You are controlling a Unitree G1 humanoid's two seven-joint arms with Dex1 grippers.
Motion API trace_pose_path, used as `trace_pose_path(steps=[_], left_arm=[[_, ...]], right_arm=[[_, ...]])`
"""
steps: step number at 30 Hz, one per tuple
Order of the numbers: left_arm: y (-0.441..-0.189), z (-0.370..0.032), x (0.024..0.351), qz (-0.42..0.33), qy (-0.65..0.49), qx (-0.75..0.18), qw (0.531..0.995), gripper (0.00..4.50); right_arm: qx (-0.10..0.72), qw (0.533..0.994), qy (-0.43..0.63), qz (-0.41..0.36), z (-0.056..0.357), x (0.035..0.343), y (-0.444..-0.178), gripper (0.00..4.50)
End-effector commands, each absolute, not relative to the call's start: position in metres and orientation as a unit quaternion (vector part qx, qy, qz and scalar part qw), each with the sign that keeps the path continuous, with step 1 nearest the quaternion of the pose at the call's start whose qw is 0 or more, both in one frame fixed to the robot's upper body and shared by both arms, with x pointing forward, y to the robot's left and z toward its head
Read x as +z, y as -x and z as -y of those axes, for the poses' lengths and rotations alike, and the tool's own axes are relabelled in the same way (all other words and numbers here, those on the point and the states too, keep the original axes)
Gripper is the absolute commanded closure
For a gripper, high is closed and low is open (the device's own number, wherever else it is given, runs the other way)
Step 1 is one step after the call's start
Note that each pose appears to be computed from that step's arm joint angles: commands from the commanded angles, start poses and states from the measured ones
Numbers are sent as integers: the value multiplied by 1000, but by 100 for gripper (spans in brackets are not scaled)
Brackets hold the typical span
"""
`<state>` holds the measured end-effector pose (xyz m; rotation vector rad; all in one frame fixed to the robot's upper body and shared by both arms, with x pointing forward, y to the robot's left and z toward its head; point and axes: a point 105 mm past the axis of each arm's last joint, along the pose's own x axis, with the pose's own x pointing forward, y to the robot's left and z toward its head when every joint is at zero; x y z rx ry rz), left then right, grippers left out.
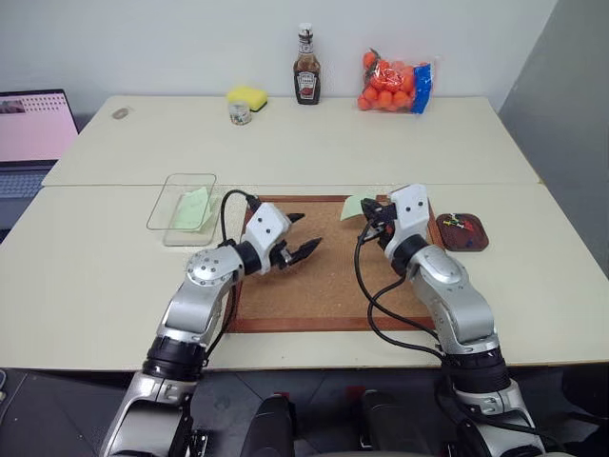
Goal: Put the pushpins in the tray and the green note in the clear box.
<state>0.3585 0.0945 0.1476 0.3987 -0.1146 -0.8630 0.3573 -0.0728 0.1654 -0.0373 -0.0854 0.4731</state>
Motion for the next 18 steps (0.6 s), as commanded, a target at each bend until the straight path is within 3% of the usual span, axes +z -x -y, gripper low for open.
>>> trace_pose_path(steps=[1,2,17,18], left_arm=[[-362,-84,155,79,-224,-430,871,47],[-365,-83,155,83,-233,-429,869,25],[-387,-40,165,157,-304,-425,838,25],[-388,-39,165,159,-310,-423,836,41]], right_arm=[[235,970,0,65,72,189,-354,450],[236,970,-5,63,71,191,-354,450],[256,964,-57,44,53,207,-347,450],[256,964,-58,44,53,207,-346,450]])
